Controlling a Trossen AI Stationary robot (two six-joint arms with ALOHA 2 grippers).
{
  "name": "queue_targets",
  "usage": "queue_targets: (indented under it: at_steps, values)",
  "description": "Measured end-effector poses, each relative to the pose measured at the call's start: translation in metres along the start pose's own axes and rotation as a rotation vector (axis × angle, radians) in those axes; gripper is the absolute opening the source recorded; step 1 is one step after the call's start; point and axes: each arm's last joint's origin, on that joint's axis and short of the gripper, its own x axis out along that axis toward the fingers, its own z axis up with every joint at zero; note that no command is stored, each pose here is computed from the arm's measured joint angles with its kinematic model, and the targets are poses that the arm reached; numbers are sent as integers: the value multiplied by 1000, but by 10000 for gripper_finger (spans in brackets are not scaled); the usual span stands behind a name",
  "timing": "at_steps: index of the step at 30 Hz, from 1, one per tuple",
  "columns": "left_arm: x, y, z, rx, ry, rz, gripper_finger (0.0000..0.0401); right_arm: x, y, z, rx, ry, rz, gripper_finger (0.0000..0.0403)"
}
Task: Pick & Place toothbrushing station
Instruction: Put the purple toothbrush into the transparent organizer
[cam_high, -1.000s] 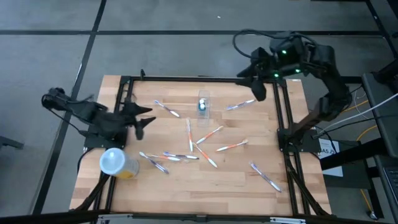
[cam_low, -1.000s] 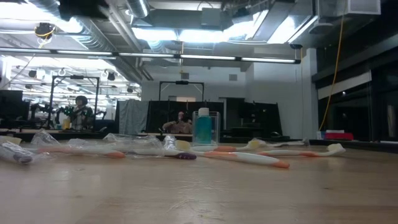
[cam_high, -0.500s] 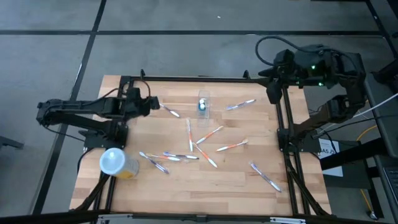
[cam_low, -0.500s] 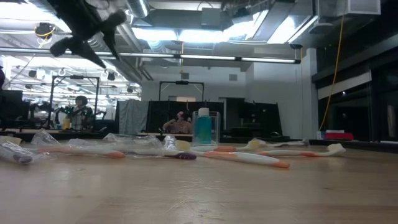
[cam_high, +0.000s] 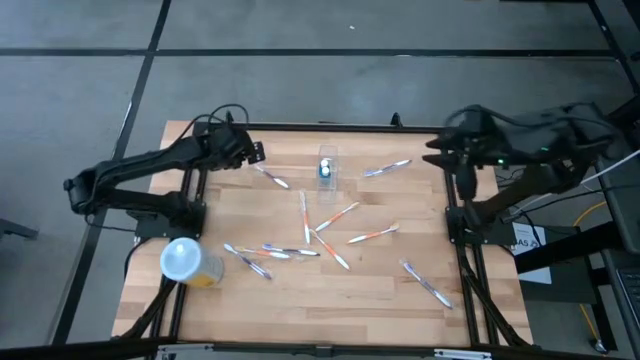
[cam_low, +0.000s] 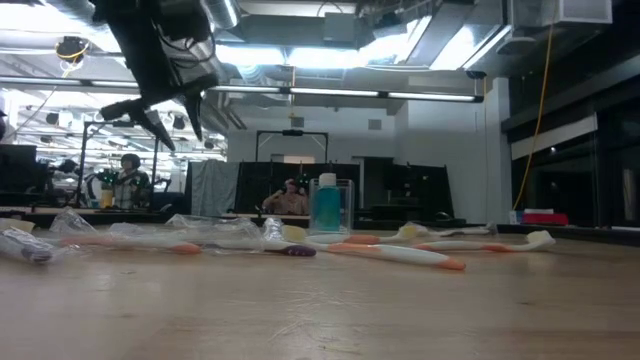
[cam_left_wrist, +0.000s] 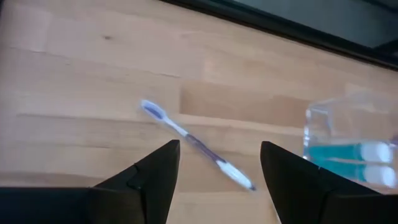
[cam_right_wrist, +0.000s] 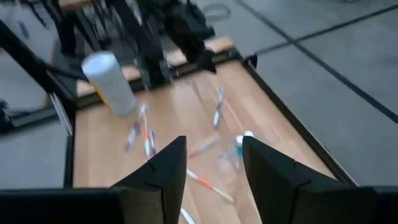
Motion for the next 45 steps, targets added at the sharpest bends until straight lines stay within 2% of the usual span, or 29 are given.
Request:
queue_targets:
  at_steps: [5, 12, 20, 27, 39, 45]
  values:
    - [15, 7, 11, -98, 10, 90, 224, -14, 2, -19, 43, -49, -16, 160]
    - [48, 8, 7, -225, 80, 234, 224, 4, 25, -52, 33, -1, -54, 160]
    - [81, 0, 3, -350, 73, 265, 224, 1, 46, -74, 96, -23, -13, 160]
    - [99, 3, -3, -380, 63, 353, 224, -15, 56, -81, 159, -103, 54, 160]
    - [114, 8, 5, -417, 22, 380, 223, -27, 78, -83, 204, -203, 138, 160]
    - [116, 12, 12, -404, 22, 389, 190, -28, 95, -85, 195, -231, 170, 160]
